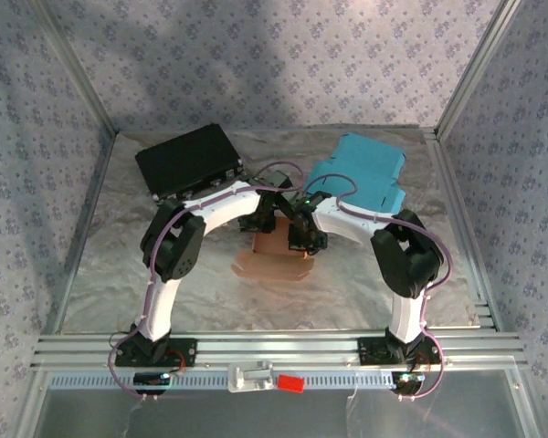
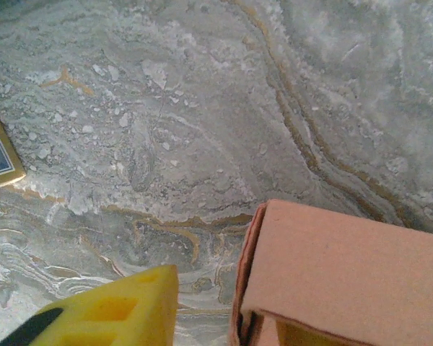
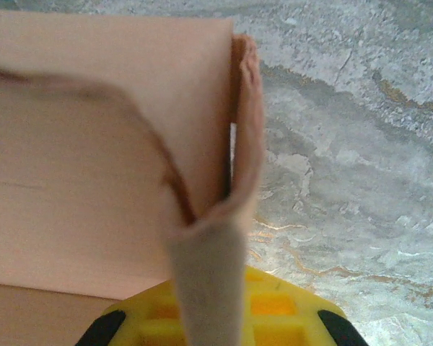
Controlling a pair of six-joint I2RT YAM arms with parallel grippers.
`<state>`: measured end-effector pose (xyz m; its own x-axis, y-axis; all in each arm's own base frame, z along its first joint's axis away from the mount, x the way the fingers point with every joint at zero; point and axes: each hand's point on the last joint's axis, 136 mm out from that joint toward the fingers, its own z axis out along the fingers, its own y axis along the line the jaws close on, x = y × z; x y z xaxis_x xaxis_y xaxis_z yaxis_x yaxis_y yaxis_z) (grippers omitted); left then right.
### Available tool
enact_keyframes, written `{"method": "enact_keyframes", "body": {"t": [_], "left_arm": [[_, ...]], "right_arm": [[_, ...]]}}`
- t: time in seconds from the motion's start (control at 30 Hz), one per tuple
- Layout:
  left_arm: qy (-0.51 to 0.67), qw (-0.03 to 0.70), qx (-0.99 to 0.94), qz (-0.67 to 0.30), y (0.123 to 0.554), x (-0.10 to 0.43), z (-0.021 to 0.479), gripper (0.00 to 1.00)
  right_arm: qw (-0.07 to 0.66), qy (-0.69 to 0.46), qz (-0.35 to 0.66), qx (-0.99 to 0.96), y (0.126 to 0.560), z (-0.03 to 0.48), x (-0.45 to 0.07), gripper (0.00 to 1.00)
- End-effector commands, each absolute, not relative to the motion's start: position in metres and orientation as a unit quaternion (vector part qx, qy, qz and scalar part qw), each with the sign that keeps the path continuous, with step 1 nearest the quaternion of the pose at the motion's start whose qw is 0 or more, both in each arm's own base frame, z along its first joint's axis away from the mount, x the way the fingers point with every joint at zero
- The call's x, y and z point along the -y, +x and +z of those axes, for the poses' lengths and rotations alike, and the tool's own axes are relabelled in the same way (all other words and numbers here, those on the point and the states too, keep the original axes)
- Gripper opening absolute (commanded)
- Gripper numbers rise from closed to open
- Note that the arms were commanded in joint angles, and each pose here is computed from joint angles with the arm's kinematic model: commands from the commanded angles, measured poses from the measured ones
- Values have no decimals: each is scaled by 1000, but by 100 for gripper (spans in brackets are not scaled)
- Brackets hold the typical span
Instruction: Fold the paper box
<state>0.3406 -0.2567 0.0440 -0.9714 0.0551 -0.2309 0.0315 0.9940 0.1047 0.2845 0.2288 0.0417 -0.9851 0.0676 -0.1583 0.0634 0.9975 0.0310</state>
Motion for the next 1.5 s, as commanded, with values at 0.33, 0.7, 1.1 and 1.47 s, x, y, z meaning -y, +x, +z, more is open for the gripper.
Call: {"method": "enact_keyframes", "body": {"t": [0.33,0.7,1.1,1.47], "left_arm": [[31,83,-994,-63,327,278,77,54],[45,84,-994,-56,311,255,98,56],[-68,188,-975,-93,330,189,188,54],[-118,83,-960,-238,284,177,143,38]], "right_arm": [[85,42,24,-995,287,48,-229,0],[73,51,25,-996,288,44,-227,0],[-27,271,69,-960,275,51,-194,0],[-86,485,111,-863,258,64,-212,0]]}}
